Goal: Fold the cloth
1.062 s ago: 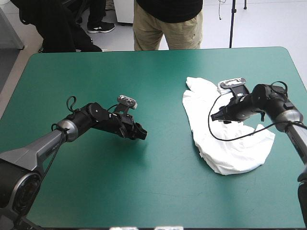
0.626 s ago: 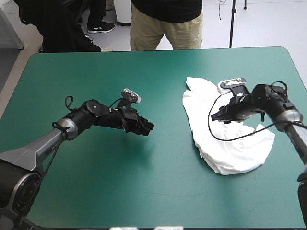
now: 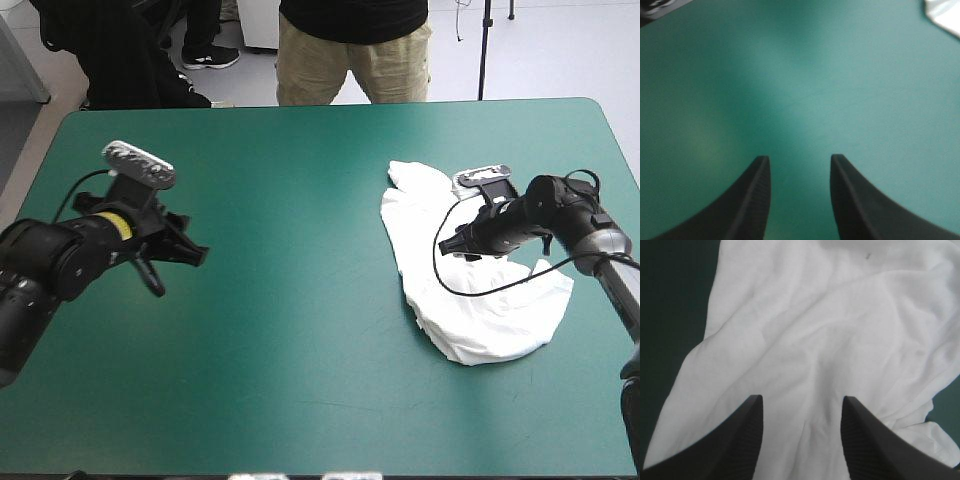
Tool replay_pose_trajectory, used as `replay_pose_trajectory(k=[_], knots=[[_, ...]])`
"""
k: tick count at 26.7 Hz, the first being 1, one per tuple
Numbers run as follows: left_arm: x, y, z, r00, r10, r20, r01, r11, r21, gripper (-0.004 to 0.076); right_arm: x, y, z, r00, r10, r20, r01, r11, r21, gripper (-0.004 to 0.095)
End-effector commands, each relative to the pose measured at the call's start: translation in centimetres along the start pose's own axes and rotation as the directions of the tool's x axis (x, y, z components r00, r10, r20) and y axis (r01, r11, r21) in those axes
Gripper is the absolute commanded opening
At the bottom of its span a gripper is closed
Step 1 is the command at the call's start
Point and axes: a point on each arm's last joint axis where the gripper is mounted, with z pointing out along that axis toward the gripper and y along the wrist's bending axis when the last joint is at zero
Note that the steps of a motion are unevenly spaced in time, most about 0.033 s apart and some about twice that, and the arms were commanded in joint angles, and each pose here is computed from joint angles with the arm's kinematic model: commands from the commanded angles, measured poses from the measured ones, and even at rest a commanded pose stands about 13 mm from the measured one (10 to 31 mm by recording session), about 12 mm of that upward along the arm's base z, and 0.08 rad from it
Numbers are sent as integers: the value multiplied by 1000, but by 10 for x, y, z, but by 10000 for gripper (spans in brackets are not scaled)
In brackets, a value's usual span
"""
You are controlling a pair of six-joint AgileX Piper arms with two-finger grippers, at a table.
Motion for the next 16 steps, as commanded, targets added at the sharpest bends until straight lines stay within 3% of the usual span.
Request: replay_pose_trajectory(k=[1, 5, 9, 16], knots=[[7, 15, -56, 996, -42, 75, 52, 988, -147, 286, -10, 5, -22, 996, -27, 90, 27, 1000, 1, 453], [26, 16, -98, 985, -72, 160, 98, 982, -163, 286, -9, 8, -34, 991, -48, 123, 48, 999, 3, 455], [76, 10, -134, 965, -147, 217, 185, 969, -166, 286, -6, 13, -57, 982, -66, 176, 63, 998, 19, 455], [149, -7, -127, 940, -201, 277, 245, 960, -136, 286, 0, 13, -58, 989, -82, 125, 79, 997, 24, 460]])
